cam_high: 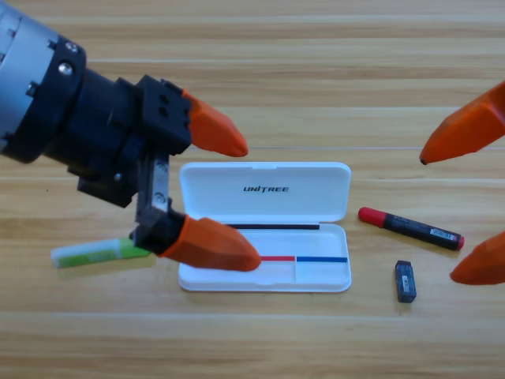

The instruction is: Clean up eraser and pencils

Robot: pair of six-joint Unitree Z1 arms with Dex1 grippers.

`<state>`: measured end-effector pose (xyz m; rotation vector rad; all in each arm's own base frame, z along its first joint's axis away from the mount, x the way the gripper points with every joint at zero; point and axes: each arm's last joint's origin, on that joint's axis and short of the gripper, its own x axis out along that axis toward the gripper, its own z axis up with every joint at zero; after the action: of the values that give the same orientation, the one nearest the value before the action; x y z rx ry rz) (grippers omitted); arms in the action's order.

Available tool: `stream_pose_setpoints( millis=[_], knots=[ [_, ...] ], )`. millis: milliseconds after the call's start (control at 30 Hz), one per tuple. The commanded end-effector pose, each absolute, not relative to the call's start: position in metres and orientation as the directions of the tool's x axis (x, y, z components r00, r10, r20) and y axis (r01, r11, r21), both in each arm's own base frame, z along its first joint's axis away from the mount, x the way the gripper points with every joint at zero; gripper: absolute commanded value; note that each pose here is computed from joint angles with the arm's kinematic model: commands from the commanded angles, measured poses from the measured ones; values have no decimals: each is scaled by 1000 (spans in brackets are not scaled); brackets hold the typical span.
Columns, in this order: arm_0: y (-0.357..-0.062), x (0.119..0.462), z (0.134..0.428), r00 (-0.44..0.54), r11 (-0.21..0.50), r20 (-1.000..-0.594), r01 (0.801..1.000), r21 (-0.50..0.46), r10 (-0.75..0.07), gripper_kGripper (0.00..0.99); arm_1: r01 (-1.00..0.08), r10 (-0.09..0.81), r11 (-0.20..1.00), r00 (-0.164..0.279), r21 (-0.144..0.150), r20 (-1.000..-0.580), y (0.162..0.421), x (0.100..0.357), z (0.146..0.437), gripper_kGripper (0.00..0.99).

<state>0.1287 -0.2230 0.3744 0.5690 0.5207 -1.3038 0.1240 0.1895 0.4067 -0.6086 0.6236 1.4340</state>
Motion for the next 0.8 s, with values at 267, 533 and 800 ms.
stream_pose_setpoints(
  millis=[267,533,800],
  knots=[
    [-212,116,367,176,165,-660,983,79,-730,989,-992,656,122,67,18,-752,192,122,389,977],
    [-195,112,367,298,261,-613,953,151,-732,989,-794,407,605,376,-62,-833,204,155,372,976],
    [-180,128,388,661,537,-533,746,394,-528,962,-585,191,809,354,-57,-915,226,188,333,969]
  ],
)
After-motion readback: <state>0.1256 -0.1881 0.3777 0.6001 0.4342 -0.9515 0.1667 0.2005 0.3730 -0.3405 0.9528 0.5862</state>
